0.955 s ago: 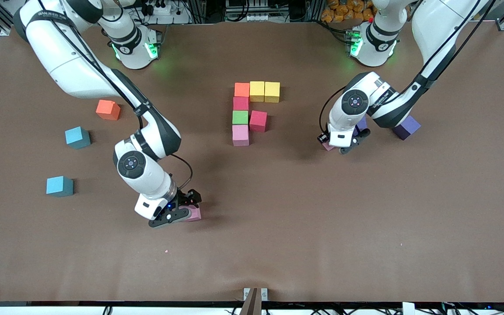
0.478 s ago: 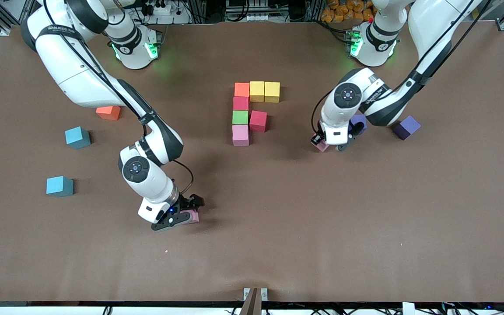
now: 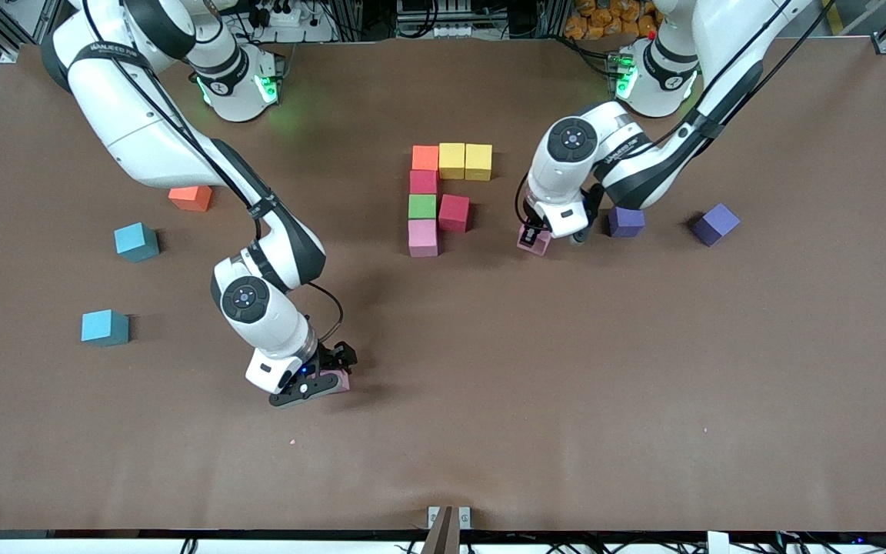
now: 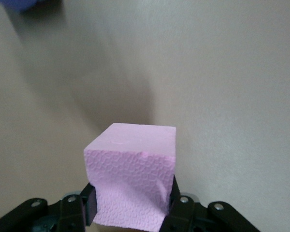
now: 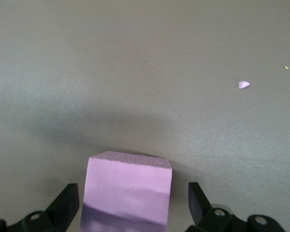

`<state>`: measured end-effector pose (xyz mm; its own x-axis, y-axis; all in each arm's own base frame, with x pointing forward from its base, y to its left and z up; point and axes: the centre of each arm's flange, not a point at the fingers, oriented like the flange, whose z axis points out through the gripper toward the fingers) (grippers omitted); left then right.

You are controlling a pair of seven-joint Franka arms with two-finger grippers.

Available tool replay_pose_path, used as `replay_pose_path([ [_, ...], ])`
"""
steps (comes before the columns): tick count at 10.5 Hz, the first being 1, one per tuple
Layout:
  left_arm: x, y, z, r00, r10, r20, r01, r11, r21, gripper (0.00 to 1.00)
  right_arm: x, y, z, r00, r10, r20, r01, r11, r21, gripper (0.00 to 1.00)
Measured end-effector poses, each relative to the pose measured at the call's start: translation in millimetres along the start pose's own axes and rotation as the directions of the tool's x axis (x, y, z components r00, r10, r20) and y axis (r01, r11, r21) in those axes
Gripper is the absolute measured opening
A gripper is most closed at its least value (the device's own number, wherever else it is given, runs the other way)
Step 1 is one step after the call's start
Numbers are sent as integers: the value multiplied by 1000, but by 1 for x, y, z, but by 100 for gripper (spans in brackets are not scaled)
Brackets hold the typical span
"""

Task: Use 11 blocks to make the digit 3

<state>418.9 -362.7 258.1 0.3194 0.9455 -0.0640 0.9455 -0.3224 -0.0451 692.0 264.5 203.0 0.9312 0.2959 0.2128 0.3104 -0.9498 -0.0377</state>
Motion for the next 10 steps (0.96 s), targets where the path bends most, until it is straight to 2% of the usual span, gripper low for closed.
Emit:
replay_pose_path([
  [2, -26, 2, 3, 995, -89, 41, 89, 996, 8, 56, -1, 0, 2, 1000, -1, 3, 1, 1000, 0, 98],
  [5, -48, -1, 13, 975, -209, 73, 207, 978, 41, 56, 0, 2, 3, 1000, -8, 0, 8, 1000, -23, 61],
  [8, -66, -11, 31, 948, -310, 74, 306, 950, 69, 56, 6, -3, -5, 1000, -19, -4, 19, 999, -44, 58],
  [10, -80, -21, 54, 944, -329, 37, 326, 943, 65, 56, 13, -4, -30, 1000, 18, 20, -17, 999, -35, 56],
])
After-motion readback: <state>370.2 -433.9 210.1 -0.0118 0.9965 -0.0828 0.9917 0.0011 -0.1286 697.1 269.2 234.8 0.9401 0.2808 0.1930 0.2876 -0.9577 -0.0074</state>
